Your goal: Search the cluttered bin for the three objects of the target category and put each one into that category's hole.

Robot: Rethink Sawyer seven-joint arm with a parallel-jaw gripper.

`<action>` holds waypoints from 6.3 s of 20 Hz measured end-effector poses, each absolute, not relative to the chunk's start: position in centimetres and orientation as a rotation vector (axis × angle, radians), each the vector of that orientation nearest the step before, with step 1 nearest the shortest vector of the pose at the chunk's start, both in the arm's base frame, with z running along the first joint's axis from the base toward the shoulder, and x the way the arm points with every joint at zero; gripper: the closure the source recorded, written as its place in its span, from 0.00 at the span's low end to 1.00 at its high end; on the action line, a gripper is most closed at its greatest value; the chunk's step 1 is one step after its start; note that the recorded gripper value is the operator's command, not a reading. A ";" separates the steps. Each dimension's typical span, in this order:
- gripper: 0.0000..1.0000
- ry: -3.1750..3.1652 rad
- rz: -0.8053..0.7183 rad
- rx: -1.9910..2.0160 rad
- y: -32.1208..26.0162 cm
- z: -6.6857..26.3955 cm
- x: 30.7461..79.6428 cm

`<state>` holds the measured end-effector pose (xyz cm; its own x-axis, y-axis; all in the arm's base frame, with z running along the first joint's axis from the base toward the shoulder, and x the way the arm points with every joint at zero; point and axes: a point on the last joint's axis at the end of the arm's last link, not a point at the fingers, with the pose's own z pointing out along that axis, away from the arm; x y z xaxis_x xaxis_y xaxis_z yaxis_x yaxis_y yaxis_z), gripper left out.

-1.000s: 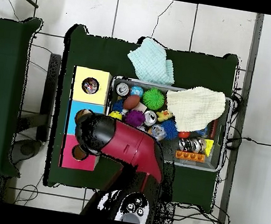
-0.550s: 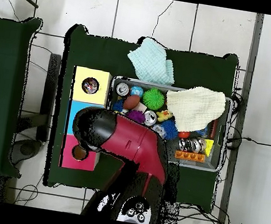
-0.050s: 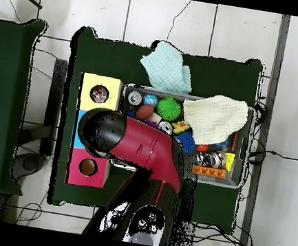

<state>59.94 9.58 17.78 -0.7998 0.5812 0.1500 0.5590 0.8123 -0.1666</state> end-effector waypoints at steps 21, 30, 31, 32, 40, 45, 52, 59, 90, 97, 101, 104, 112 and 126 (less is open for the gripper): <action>1.00 -2.781 0.243 -0.825 9.7 10.6 62.9; 1.00 -2.837 0.232 -0.816 10.0 11.7 65.6; 1.00 -2.842 0.231 -0.816 10.1 11.9 65.8; 1.00 -2.847 0.229 -0.816 10.1 12.0 66.0; 1.00 -2.864 0.222 -0.818 10.2 12.9 66.4; 1.00 -2.868 0.223 -0.816 10.3 12.8 66.6; 1.00 -2.868 0.226 -0.810 10.4 12.4 66.8; 1.00 -2.860 0.234 -0.803 10.4 11.4 66.9; 0.00 -2.885 0.234 -0.819 9.0 10.5 69.4; 0.00 -2.887 0.233 -0.820 8.9 10.6 69.4; 0.00 -2.887 0.233 -0.821 9.0 10.6 69.4; 0.00 -2.887 0.233 -0.820 9.0 10.6 69.5; 0.00 -2.889 0.230 -0.823 9.0 10.6 69.5; 0.00 -3.005 0.168 -0.871 8.8 10.1 70.3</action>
<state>70.27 8.80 10.08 -0.8453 0.5338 -0.0215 0.5329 0.8396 -0.1049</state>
